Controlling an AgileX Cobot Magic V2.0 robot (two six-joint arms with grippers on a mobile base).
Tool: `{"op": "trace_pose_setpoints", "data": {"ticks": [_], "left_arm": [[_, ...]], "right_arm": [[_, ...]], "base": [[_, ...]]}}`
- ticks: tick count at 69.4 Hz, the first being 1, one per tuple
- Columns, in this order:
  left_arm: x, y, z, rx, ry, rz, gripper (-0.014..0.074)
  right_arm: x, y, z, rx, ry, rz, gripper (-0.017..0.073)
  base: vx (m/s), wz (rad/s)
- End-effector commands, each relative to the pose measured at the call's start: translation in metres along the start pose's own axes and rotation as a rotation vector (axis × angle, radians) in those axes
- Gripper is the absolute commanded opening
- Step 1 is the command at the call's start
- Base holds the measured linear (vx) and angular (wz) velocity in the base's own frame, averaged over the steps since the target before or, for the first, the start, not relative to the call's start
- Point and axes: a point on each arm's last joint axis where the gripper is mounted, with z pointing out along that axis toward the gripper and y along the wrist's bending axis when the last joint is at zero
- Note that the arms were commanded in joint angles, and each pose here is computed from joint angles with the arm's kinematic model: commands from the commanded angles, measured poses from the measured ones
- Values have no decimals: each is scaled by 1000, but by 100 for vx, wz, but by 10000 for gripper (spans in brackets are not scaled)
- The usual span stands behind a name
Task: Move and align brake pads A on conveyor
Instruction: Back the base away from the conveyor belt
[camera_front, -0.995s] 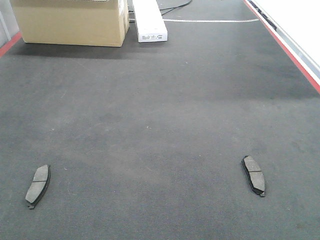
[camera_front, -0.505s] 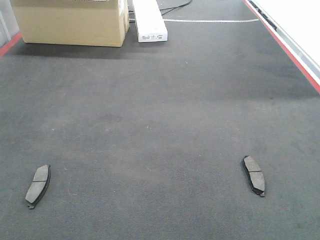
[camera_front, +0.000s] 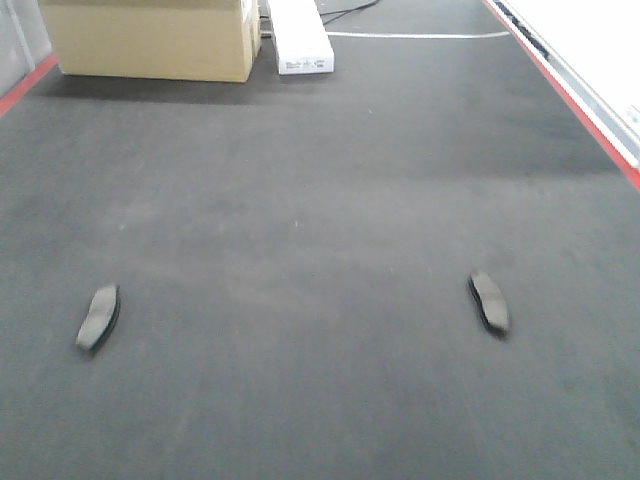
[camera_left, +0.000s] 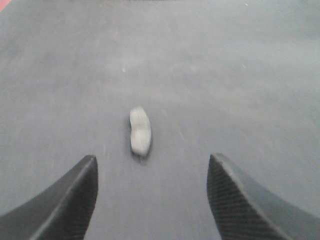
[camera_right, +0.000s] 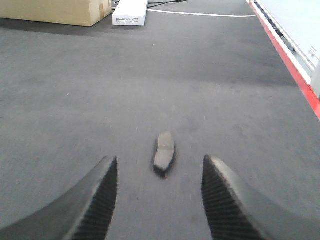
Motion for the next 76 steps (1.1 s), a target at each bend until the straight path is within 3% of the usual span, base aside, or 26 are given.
{"op": "trace_pose_setpoints", "data": {"ticks": [1, 76], "left_arm": [[-15, 0, -2, 2, -91, -6, 443], [-11, -1, -2, 6, -55, -6, 443]], "right_arm": [[-15, -1, -3, 6, -92, -15, 379], [-14, -1, -3, 8, -91, -15, 379]], "base": [[-32, -3], [-39, 4]]}}
